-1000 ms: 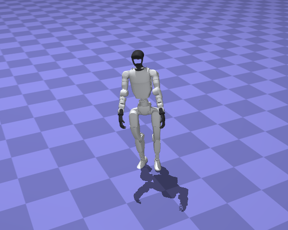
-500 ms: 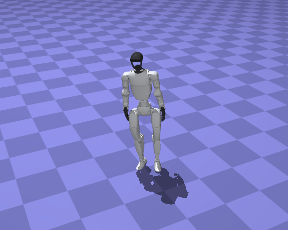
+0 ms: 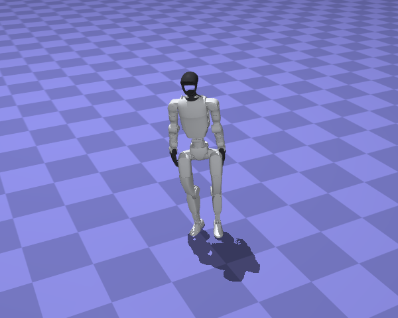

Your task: Upper body actions

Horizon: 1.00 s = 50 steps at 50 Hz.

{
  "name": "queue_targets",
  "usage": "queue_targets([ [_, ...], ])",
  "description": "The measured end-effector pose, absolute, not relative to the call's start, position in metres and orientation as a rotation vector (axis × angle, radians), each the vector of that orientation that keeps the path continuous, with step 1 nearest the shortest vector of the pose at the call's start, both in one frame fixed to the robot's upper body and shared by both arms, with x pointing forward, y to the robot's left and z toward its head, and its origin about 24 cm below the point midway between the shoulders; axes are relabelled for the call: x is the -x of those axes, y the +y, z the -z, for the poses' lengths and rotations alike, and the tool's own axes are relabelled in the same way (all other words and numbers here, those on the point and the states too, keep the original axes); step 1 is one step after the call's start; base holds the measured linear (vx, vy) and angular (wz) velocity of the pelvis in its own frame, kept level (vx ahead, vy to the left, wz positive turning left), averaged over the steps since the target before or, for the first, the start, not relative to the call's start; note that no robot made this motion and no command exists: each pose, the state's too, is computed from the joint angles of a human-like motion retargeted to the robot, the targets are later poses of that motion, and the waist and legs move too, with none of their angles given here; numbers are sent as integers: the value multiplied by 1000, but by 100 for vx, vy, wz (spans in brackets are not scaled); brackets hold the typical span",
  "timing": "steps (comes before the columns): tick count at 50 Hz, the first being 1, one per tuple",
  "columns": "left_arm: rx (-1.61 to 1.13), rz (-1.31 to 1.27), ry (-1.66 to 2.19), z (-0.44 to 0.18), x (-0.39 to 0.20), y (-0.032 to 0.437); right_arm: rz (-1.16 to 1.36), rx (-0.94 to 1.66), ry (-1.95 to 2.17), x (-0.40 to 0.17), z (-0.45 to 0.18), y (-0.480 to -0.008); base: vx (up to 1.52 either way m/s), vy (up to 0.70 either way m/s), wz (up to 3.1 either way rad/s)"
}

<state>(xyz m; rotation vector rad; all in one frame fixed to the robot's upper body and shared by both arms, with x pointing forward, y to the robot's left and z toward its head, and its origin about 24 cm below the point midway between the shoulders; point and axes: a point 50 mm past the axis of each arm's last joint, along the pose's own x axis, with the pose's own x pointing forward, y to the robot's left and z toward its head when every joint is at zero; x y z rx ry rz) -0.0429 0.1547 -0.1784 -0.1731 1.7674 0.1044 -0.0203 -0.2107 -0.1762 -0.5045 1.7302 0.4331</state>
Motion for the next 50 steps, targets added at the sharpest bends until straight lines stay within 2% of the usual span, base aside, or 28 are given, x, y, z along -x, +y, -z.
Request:
queue_targets([
  [7, 181, 22, 1776, 178, 48, 144, -372, 429, 1752, 29, 176, -207, 1, 0, -20],
  [15, 250, -78, 1800, 176, 27, 159, -231, 345, 1763, 7, 175, -214, -4, -1, 33],
  [20, 93, -117, 1595, 172, -62, 184, -157, 183, 1639, -52, 172, -211, -8, -2, -100],
  [24, -45, -72, 1379, 148, -154, 198, -112, -23, 1428, -135, 156, -196, -6, -3, -4],
  [30, -17, -154, 984, 74, -281, 202, -250, -73, 1031, -264, 92, -165, 1, -9, -2],
  [36, 100, -238, 669, -9, -355, 205, -332, -63, 693, -349, 7, -141, 7, -12, -3],
  [44, 212, -205, 324, -110, -410, 188, -331, -82, 301, -408, -104, -129, 0, -2, -1],
  [50, 137, -162, 221, -151, -423, 179, -308, -23, 151, -421, -146, -132, 0, 0, 0],
])
